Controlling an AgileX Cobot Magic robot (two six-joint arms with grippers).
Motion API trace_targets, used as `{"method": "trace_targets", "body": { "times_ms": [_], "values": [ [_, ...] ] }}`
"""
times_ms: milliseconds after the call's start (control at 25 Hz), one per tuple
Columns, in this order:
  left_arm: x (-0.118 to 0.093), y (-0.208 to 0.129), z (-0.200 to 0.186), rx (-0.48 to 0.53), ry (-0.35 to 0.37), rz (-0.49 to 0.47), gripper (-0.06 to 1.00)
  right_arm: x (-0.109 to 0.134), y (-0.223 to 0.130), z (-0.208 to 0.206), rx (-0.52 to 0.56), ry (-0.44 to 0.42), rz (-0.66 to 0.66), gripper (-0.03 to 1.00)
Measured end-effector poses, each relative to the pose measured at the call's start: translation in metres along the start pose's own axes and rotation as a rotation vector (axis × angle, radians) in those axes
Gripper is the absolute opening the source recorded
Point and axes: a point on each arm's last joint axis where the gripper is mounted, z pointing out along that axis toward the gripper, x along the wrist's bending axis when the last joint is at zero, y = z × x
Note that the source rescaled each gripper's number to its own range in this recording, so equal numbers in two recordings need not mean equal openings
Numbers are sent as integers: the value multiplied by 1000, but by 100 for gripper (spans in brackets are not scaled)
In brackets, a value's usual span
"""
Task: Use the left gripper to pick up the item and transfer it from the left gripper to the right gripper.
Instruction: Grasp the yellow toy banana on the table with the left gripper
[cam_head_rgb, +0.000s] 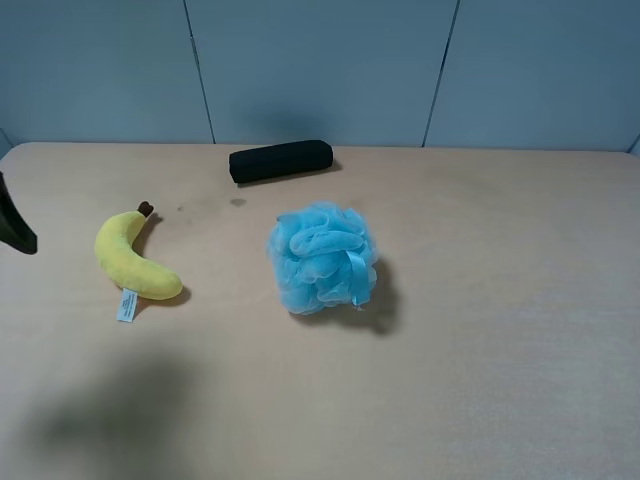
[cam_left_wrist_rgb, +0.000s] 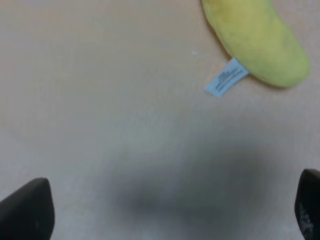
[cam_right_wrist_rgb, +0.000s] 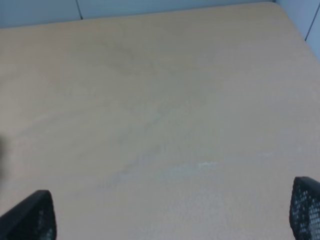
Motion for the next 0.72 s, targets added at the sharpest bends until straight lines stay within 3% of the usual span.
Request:
{"method": "trace_targets", "body": {
  "times_ms": [200, 520, 720],
  "values": [
    [-22, 16, 38, 38, 17, -30, 95, 0, 0, 0, 0, 0, 0, 100],
    [-65, 30, 92, 54, 106, -70, 94, 0, 0, 0, 0, 0, 0, 100],
    [-84, 40, 118, 63, 113, -112, 94, 0, 0, 0, 0, 0, 0, 100]
  ]
}}
